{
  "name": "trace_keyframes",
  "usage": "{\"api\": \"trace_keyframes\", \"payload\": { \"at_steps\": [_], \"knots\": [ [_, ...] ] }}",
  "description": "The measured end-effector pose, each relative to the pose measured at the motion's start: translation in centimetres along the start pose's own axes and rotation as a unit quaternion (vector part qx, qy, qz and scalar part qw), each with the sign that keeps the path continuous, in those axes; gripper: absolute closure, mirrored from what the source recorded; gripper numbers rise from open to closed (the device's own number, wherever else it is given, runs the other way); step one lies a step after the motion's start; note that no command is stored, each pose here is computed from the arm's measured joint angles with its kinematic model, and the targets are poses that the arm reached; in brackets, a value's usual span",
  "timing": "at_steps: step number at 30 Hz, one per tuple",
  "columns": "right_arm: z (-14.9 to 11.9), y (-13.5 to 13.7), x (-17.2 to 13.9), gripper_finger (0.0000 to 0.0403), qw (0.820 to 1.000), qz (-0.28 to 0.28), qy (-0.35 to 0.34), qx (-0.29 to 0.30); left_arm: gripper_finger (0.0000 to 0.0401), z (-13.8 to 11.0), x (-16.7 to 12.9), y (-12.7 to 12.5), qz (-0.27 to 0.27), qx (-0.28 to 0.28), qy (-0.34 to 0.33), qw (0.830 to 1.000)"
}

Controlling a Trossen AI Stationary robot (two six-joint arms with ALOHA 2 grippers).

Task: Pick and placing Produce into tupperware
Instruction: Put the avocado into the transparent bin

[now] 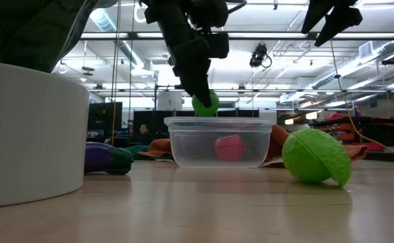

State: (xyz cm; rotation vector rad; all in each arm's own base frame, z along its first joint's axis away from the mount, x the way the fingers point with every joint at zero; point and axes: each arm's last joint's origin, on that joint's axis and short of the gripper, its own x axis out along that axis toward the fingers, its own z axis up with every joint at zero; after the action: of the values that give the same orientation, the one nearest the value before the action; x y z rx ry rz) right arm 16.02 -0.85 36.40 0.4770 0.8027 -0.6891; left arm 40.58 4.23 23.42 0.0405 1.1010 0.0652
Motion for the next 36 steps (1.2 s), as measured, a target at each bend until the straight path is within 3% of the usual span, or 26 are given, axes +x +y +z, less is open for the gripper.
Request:
{"api": "trace_keyframes", "payload": {
  "at_steps": [25,36],
  "knots": [
    [0.0,0.0,0.0,0.0129,1.000,0.000,-0.001,0.006,0.0153,-1.4,5.1,-1.0,-0.002,0.014,0.083,0.996],
    [0.0,0.0,0.0,0.0129,1.000,-0.001,-0.001,0.006,0.0151,-1.4,5.3,-0.4,0.017,0.010,0.081,0.997]
  ]
}}
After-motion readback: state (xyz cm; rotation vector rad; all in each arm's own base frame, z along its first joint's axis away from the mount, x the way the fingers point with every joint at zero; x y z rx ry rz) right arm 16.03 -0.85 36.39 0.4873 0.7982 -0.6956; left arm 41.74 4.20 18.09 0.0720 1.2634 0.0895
